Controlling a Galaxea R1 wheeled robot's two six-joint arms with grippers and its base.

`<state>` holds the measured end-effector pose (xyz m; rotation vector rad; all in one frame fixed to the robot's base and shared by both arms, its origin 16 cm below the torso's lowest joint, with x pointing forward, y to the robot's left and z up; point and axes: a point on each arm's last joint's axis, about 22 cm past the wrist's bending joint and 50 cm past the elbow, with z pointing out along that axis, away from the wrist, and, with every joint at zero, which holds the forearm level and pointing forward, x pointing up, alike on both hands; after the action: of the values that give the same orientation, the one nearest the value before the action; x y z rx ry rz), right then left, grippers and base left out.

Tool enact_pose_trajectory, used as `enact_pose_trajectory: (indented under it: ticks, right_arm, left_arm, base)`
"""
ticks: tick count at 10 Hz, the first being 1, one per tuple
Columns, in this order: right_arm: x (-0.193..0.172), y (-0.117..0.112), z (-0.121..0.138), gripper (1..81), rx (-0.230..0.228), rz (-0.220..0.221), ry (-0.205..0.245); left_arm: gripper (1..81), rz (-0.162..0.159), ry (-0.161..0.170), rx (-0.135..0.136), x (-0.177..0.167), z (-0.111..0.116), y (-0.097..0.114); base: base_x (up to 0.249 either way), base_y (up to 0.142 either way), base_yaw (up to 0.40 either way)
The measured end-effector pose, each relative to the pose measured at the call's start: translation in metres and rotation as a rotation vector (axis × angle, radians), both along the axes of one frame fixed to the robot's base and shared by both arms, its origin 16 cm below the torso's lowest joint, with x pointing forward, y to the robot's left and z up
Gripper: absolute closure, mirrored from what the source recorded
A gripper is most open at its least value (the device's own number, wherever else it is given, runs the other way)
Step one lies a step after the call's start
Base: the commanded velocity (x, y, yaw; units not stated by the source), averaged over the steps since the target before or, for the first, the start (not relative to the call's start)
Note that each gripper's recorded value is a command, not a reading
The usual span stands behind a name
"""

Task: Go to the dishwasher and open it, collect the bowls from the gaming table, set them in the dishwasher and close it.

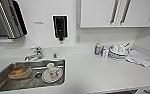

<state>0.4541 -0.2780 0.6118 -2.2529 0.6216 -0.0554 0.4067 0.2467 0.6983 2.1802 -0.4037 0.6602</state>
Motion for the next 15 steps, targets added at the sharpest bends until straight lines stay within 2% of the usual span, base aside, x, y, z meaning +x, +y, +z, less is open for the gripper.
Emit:
enact_pose_trajectory:
  ticks: [1,3,5,9,14,15]
  right_arm:
    - [0.006,-0.004,0.002,1.0,-0.001,-0.025,0.009]
    - [0.02,-0.01,0.011,1.0,-0.003,-0.052,-0.001]
    - [0.027,-0.032,0.018,1.0,-0.025,-0.092,-0.011]
    - [0.043,-0.036,0.024,1.0,-0.009,-0.147,-0.043]
    - [0.06,-0.018,0.007,1.0,0.003,-0.142,-0.044]
    - [0.063,-0.009,0.003,1.0,0.013,-0.135,-0.04]
  left_arm:
    - [1.0,0.0,0.0,0.0,0.0,0.0,0.0]
    - [1.0,-0.003,0.0,-0.002,0.0,0.0,-0.001]
    - [1.0,-0.009,0.001,-0.011,0.0,-0.001,-0.006]
    - [1.0,-0.007,0.001,-0.008,0.001,-0.003,-0.005]
    - [1.0,-0.009,0.001,-0.011,0.001,-0.003,-0.007]
    - [1.0,-0.01,0.001,-0.012,0.001,-0.003,-0.008]
  base:
    - [0.0,0.0,0.0]
    - [0.0,0.0,0.0]
    - [0.0,0.0,0.0]
    - [0.0,0.0,0.0]
    - [0.0,0.0,0.0]
    - [0.0,0.0,0.0]
